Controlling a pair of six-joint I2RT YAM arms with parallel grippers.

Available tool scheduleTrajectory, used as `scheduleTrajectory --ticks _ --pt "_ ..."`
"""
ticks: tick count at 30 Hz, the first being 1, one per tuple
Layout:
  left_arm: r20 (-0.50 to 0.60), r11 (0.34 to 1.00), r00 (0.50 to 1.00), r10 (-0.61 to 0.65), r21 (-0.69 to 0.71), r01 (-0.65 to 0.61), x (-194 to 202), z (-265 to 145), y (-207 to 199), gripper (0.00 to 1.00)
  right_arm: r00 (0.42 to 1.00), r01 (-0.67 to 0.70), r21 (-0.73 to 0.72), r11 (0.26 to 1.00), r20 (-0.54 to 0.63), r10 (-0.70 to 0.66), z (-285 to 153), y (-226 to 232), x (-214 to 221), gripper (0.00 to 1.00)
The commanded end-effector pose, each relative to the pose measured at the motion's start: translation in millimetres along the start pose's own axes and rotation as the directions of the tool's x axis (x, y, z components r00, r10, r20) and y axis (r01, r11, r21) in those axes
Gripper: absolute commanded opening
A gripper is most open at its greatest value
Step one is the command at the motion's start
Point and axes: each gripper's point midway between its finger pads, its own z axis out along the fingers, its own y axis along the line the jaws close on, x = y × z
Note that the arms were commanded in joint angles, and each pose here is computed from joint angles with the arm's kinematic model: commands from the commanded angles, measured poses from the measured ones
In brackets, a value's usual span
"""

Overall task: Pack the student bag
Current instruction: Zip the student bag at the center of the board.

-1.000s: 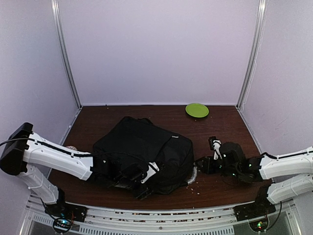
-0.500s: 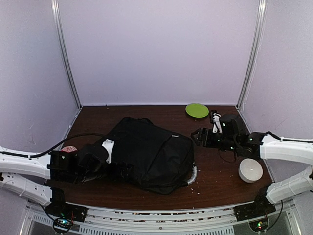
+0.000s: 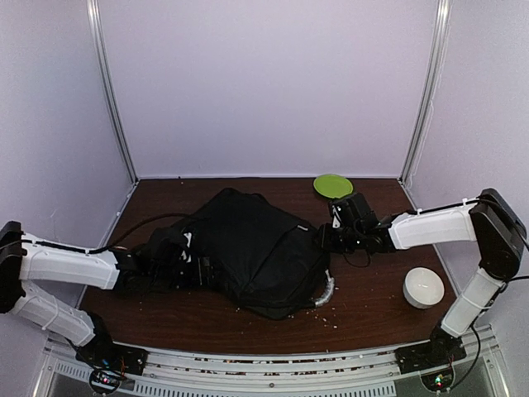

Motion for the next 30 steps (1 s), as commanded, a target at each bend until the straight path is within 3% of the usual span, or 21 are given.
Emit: scheduleTrajectory --ticks 1,5,10,14,19,24,30 --pt "0.068 0.992 0.997 0.041 0.119 -0.048 -49 19 -26 0.57 0.999 -0.042 -0.100 0.994 -0.013 0.041 -14 17 17 0.21" --pt "0.089 0.984 0.994 0.066 0.160 -0.080 -86 38 -31 0.49 0.997 -0.081 -0.156 0.984 -0.014 0.080 -22 32 36 0.18" --pt "0.089 0.988 0.992 0.092 0.112 -0.102 -123 58 -21 0.50 0.994 -0.107 -0.240 0.965 -0.042 0.100 -22 69 59 0.16" --pt "0.138 0.994 0.986 0.093 0.044 -0.100 -152 47 -10 0.67 0.993 -0.087 -0.325 0.942 -0.100 0.058 -19 124 87 0.19" --pt "0.175 0.986 0.973 0.149 -0.094 -0.134 -172 5 -3 0.95 0.999 -0.042 -0.386 0.922 -0.026 0.035 -43 158 67 0.47" --pt "0.185 0.975 0.968 0.166 -0.175 -0.134 -145 -46 -8 0.98 0.988 0.079 -0.240 0.968 0.151 -0.043 -94 119 21 0.70" --pt "0.149 0.987 0.983 0.104 -0.138 -0.083 -75 -55 -33 0.98 0.973 -0.026 -0.044 0.999 0.229 0.035 -105 6 -24 0.80"
